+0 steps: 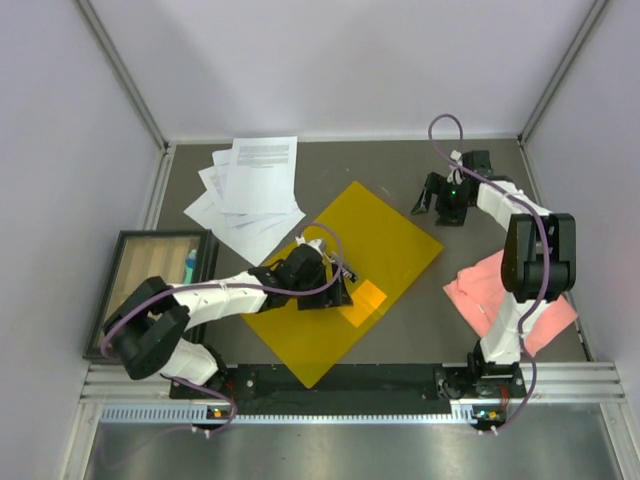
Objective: Put the files into the folder
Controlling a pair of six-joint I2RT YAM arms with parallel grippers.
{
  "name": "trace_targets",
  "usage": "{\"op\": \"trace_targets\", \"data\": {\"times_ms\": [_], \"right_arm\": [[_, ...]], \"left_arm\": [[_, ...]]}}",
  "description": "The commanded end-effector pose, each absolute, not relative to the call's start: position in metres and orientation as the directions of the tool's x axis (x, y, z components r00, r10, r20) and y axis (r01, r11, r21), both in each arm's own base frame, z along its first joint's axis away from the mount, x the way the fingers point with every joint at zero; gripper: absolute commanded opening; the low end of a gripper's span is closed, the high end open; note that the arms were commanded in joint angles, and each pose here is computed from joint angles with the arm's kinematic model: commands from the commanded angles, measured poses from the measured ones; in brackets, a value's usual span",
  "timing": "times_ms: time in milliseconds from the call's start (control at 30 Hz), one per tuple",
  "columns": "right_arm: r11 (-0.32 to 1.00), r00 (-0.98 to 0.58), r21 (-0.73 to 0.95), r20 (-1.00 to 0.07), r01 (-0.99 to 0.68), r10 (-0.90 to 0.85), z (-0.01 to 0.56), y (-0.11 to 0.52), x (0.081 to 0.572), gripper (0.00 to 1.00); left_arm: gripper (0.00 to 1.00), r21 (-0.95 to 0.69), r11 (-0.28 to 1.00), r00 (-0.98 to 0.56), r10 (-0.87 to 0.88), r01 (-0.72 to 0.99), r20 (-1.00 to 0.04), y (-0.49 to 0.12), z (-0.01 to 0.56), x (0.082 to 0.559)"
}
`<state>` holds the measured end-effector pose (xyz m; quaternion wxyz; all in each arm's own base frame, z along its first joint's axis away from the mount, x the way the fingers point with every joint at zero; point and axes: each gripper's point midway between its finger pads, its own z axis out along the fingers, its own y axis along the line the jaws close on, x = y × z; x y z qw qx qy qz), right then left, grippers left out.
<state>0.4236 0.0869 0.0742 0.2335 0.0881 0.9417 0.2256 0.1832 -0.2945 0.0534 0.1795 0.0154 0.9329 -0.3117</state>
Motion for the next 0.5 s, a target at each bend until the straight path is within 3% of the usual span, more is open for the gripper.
{"op": "trace_targets", "data": {"times_ms": [0,100,267,467], "right_arm": [[0.839,-0.862,0.544,-0.434,-0.019,0.262,0.096,0.104,0.414,0.78],[0.822,-0.871,0.57,-0.407,-0.006,0.275,0.087,0.107,0.397,0.69],[0.837,-0.866,0.546,-0.407,0.024,0.29,0.082,0.097,0.373,0.63],[0.83,-0.841,0.554,-0.417,0.065,0.345,0.086,0.076,0.35,0.42]], "left_arm": [[0.86,-0.654,0.745,-0.929,-0.137,0.133,-0.345,-0.312,0.055,0.191],[0.85,-0.661,0.742,-0.939,-0.137,0.113,-0.315,-0.312,0.043,0.185],[0.84,-0.66,0.742,-0.94,-0.133,0.115,-0.313,-0.31,0.037,0.177],[0.84,-0.657,0.74,-0.937,-0.114,0.142,-0.331,-0.312,0.039,0.169]]}}
